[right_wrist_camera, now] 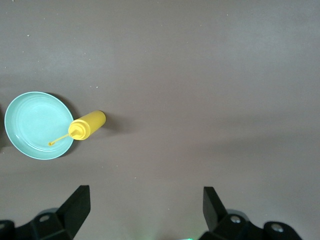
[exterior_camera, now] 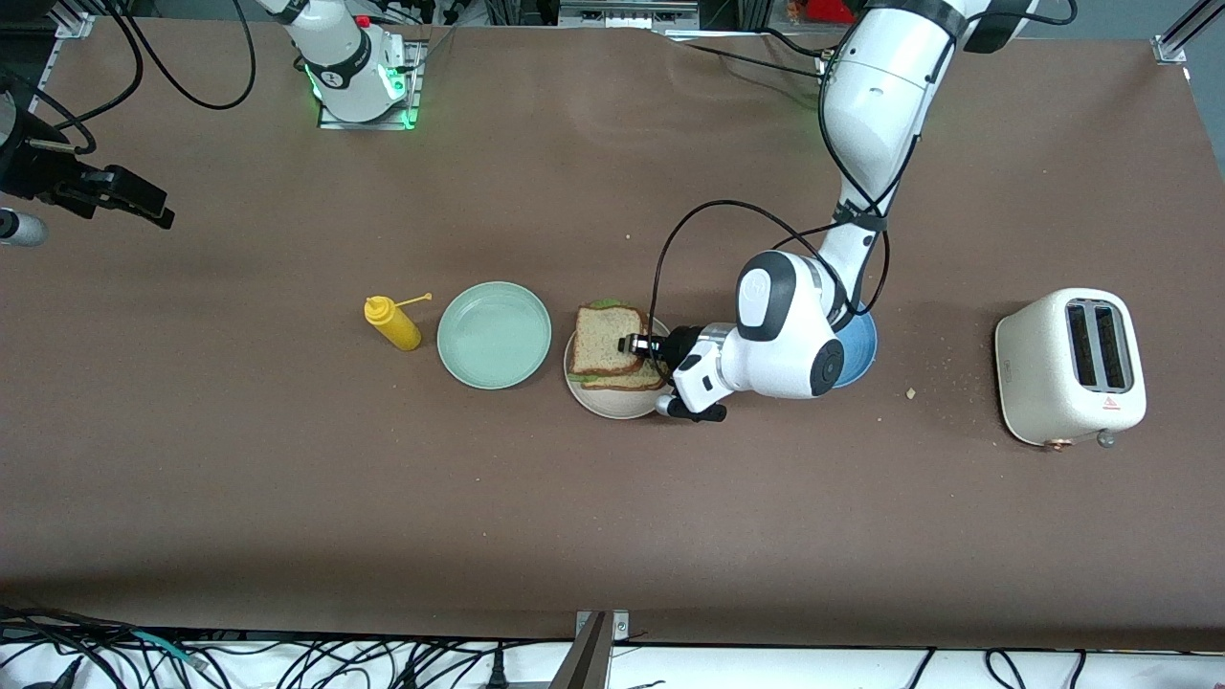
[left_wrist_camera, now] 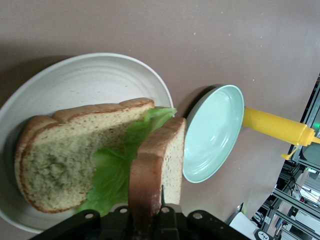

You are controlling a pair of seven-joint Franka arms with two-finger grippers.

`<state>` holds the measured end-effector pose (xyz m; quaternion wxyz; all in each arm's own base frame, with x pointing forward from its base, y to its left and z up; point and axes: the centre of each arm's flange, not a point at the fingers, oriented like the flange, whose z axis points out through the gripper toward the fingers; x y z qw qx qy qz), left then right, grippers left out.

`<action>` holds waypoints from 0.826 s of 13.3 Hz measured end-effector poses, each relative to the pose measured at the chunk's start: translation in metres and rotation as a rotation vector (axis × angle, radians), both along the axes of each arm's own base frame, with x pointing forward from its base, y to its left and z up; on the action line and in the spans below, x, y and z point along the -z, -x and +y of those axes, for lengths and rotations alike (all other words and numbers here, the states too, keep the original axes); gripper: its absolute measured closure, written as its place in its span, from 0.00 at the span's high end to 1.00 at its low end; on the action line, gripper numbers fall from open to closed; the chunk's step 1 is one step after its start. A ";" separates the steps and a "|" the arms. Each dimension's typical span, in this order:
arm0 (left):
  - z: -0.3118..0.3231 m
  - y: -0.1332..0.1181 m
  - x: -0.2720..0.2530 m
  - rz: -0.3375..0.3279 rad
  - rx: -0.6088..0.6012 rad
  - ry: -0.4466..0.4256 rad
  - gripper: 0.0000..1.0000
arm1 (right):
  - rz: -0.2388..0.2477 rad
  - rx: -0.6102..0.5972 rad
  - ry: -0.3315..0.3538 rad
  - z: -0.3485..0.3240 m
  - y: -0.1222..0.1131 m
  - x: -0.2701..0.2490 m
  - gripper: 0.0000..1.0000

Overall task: Make sandwich in beige plate with both arms
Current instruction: 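Open the left gripper and lift it off the sandwich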

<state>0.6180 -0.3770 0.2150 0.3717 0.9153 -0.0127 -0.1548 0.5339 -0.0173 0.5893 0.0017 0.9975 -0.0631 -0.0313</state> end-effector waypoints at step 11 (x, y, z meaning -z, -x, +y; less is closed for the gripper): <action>0.029 -0.012 0.021 0.012 -0.040 -0.035 0.77 | 0.014 -0.002 -0.001 0.000 0.002 0.000 1.00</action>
